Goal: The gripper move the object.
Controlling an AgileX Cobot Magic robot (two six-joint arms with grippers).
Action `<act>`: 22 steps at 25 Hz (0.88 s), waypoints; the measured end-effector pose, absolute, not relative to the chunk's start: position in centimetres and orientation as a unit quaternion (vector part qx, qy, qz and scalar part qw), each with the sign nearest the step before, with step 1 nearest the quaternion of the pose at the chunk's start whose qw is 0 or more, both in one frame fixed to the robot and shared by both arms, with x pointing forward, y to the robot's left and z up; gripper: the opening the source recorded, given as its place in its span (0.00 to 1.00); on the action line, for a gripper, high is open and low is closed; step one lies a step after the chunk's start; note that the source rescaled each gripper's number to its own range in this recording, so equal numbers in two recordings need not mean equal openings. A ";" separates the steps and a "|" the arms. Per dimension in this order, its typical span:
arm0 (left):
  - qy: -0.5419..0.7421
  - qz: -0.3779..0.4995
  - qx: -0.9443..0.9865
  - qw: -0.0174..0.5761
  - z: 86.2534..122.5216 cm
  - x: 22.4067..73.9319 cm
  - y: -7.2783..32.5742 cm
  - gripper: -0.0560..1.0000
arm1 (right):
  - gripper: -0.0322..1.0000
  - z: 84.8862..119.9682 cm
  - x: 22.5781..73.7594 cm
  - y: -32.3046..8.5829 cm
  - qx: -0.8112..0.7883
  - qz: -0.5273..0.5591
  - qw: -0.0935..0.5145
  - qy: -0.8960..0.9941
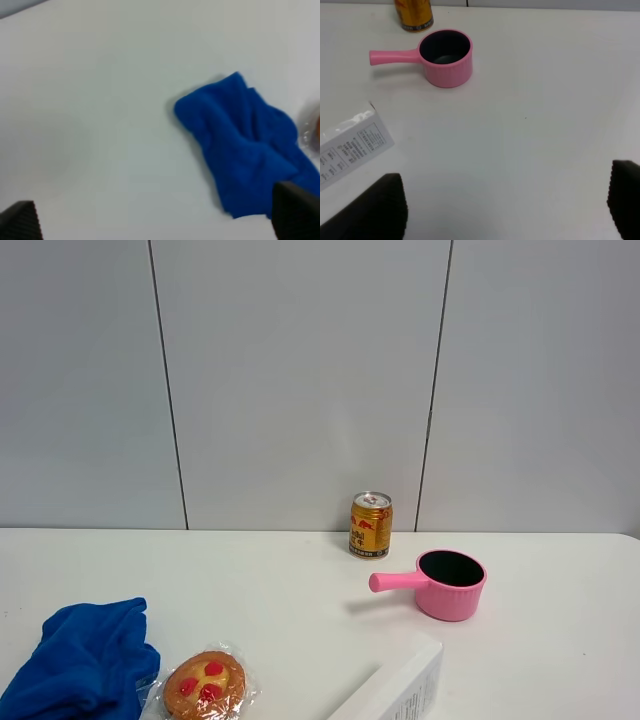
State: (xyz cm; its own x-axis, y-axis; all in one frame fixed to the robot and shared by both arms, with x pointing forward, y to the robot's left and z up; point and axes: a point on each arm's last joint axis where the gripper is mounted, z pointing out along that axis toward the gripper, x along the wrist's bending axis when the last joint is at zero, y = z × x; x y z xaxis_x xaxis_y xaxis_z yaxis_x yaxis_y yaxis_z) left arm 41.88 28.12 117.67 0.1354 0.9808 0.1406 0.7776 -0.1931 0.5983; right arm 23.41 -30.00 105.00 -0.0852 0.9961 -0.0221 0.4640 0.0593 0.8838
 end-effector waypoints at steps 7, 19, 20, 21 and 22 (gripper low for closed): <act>0.620 0.317 0.663 0.274 120.1 34.3 29.8 1.00 | 1.00 105.0 23.4 -30.0 0.575 0.374 0.356 0.635; 0.622 0.348 0.604 0.358 113.5 23.7 31.6 1.00 | 1.00 105.0 23.4 -30.0 0.575 0.374 0.356 0.635; 0.624 0.347 0.600 0.361 112.7 23.2 31.7 1.00 | 1.00 105.0 23.4 -30.0 0.575 0.374 0.356 0.635; 0.625 0.347 0.597 0.365 111.9 22.8 31.8 1.00 | 1.00 105.0 23.4 -30.0 0.575 0.374 0.356 0.635; 0.627 0.343 0.597 0.365 111.0 22.6 31.8 1.00 | 1.00 105.0 23.4 -30.0 0.575 0.374 0.356 0.635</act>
